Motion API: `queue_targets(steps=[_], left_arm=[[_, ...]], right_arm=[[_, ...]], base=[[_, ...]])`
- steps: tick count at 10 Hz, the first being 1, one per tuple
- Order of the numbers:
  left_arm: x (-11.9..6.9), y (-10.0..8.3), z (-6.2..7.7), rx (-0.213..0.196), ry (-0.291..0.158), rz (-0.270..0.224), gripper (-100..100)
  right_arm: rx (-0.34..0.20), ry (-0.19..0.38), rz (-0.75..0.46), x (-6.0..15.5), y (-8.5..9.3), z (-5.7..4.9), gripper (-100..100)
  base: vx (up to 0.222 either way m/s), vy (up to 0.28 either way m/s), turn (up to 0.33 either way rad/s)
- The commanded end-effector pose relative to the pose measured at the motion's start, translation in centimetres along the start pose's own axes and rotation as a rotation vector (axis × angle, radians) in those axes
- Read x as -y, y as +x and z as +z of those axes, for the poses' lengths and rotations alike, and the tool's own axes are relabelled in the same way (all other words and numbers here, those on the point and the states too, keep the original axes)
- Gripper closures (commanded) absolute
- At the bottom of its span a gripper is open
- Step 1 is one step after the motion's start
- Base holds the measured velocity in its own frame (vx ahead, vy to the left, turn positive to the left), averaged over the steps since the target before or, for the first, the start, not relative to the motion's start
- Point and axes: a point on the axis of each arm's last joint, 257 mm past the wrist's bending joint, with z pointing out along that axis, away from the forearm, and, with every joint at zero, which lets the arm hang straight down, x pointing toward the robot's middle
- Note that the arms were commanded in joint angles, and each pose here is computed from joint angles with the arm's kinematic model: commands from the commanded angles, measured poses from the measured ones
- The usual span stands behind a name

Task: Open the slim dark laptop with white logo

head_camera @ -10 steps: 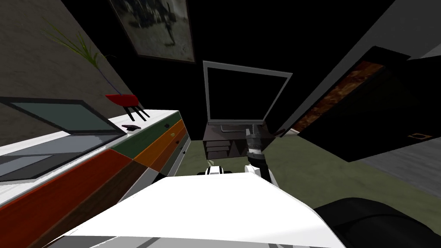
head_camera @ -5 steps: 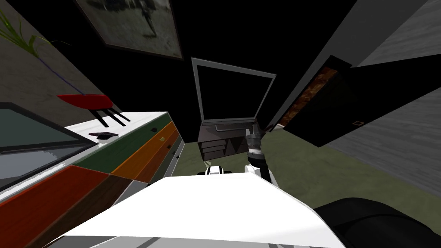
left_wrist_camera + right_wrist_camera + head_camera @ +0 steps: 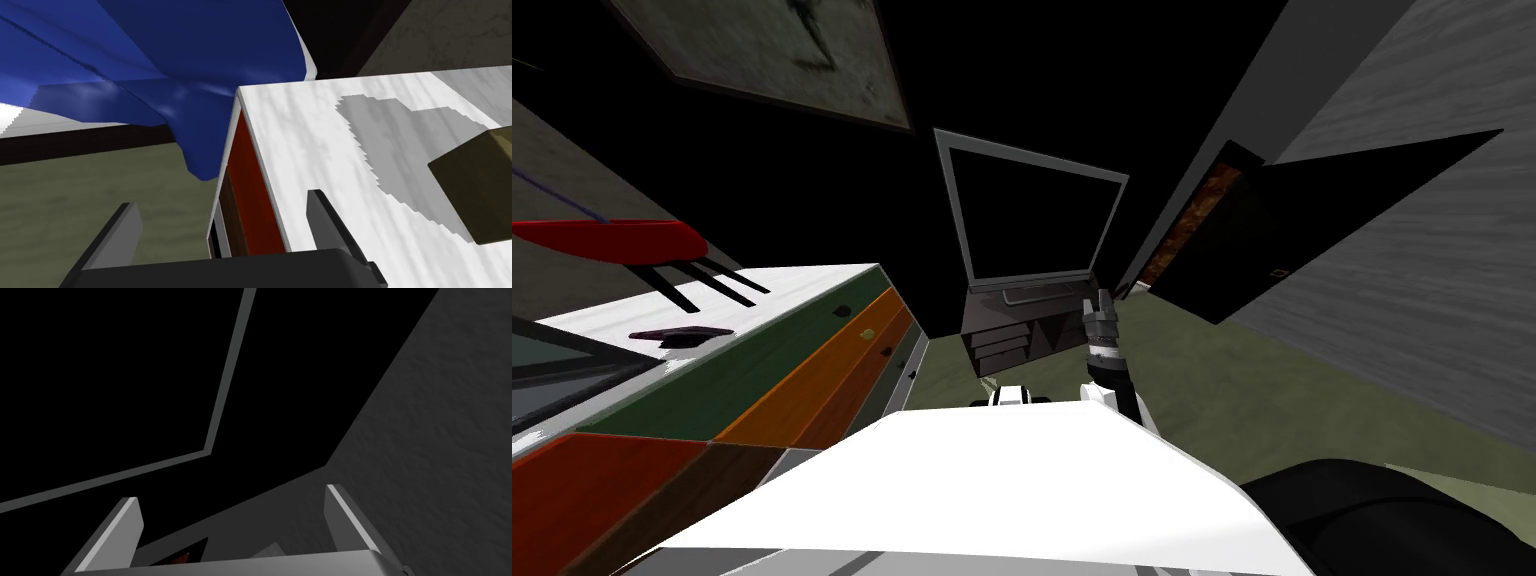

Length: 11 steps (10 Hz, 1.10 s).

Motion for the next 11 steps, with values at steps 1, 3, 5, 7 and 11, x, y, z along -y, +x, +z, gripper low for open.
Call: queue_targets(steps=[1, 3, 5, 7, 11], left_arm=[[-3.7, 0.2, -2.0, -0.053, -0.071, 0.09, -100], [-7.3, 2.0, -4.5, -0.135, -0.142, 0.162, -100], [-10.2, 3.6, -6.8, -0.208, -0.2, 0.214, -100], [-11.5, 2.4, -8.0, -0.216, -0.226, 0.258, -100], [-17.5, 2.4, -13.8, -0.356, -0.345, 0.414, -100]], right_arm=[[0.0, 0.0, 0.0, 0.0, 0.0, 0.0, 0], [0.0, 0.0, 0.0, 0.0, 0.0, 0.0, 0], [0.0, 0.0, 0.0, 0.0, 0.0, 0.0, 0], [0.0, 0.0, 0.0, 0.0, 0.0, 0.0, 0], [0.0, 0.0, 0.0, 0.0, 0.0, 0.0, 0]], base=[[0.003, 0.005, 0.042], [0.001, 0.004, -0.262], [0.0, 0.004, -0.146], [-0.002, 0.008, -0.097], [-0.003, 0.01, -0.23]])
